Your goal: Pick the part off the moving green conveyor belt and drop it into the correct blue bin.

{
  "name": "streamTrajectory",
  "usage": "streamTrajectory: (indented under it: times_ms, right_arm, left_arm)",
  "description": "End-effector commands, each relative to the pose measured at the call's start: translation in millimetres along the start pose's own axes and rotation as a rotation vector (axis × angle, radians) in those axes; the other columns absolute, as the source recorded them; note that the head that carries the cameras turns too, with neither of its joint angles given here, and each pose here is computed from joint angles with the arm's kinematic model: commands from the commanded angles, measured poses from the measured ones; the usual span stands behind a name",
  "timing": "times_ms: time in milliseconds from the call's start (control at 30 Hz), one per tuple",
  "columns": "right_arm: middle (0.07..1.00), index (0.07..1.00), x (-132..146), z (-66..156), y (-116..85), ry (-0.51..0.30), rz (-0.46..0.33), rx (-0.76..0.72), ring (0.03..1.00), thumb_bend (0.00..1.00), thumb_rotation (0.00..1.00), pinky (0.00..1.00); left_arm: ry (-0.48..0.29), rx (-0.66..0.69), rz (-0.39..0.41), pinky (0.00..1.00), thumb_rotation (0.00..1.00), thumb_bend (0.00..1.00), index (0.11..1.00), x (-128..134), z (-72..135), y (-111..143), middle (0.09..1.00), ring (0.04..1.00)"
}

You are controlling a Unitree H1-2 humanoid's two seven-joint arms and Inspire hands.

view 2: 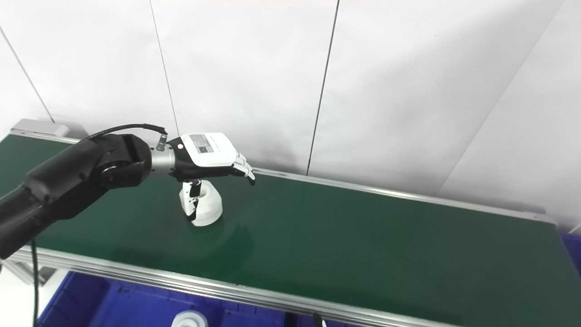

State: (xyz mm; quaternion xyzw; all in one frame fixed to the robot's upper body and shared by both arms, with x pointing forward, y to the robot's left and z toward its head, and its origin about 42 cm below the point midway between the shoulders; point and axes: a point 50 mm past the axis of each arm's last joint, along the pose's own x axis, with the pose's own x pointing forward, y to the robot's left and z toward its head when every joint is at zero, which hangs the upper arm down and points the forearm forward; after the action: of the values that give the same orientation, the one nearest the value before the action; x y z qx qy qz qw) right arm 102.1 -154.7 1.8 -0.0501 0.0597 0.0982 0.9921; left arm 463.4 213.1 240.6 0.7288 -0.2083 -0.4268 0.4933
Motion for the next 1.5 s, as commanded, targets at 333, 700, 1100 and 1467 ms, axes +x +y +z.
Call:
streamTrajectory:
  times_ms: [333,700,1100,1467]
  right_arm:
    - [1.000,1.000,-7,16,1,-0.088,-0.014,0.018,0.972,0.76,1.00,0.94]
    - [0.996,1.000,-10,19,1,-0.094,-0.014,0.022,0.965,0.78,1.00,0.94]
    - [0.996,1.000,-10,21,5,-0.098,-0.008,0.031,0.967,0.79,1.00,0.94]
    - [0.991,1.000,-9,23,9,-0.104,-0.009,0.052,0.962,0.79,1.00,0.95]
  left_arm:
    - [0.075,0.091,0.090,0.83,0.22,1.00,0.836,15,-14,4,0.867,0.866]
    - [0.106,0.112,0.096,0.84,0.24,1.00,0.864,34,-4,-31,0.878,0.880]
    - [0.040,0.055,0.081,0.82,0.23,1.00,0.859,53,24,-53,0.872,0.868]
    - [0.029,-0.028,0.247,0.51,0.01,0.55,0.502,71,33,-62,0.534,0.515]
